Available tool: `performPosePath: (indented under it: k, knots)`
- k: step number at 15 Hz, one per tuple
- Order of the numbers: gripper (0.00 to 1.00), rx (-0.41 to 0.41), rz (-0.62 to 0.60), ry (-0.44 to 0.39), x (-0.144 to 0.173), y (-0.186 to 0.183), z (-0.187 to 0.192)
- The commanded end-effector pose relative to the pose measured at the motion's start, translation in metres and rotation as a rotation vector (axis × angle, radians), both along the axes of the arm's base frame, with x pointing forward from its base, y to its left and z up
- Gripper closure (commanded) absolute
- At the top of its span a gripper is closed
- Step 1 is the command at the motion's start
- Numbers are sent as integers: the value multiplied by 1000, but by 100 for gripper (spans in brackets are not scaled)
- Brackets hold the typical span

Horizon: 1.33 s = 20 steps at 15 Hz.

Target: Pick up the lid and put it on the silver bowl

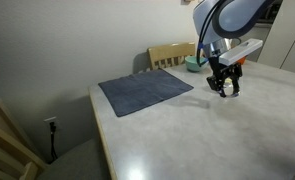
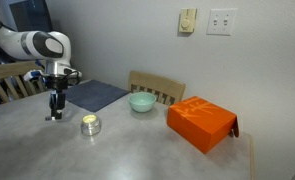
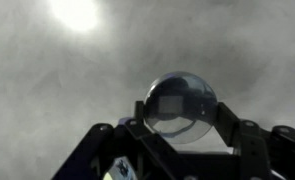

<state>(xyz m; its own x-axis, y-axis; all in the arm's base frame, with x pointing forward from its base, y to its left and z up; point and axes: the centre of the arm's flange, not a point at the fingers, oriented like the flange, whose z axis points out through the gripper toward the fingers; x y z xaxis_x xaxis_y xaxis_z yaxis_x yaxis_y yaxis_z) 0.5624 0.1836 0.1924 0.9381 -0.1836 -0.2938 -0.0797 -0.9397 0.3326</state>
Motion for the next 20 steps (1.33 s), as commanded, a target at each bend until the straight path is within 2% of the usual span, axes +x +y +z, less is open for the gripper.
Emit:
performPosePath:
  k: [1, 3, 5, 6, 10, 11, 15, 20]
  knots:
    - [56, -13, 90, -153, -19, 7, 35]
    - [56, -8, 105, -225, -24, 9, 54]
    - [56, 5, 104, -252, -30, 2, 69]
    - [31, -2, 97, -214, -6, 18, 53]
    - [31, 4, 96, -231, -17, 12, 69]
    - [56, 26, 120, -204, -17, 13, 61]
    - [56, 161, 160, -133, -15, 14, 56]
    - [56, 242, 157, -141, -16, 2, 78]
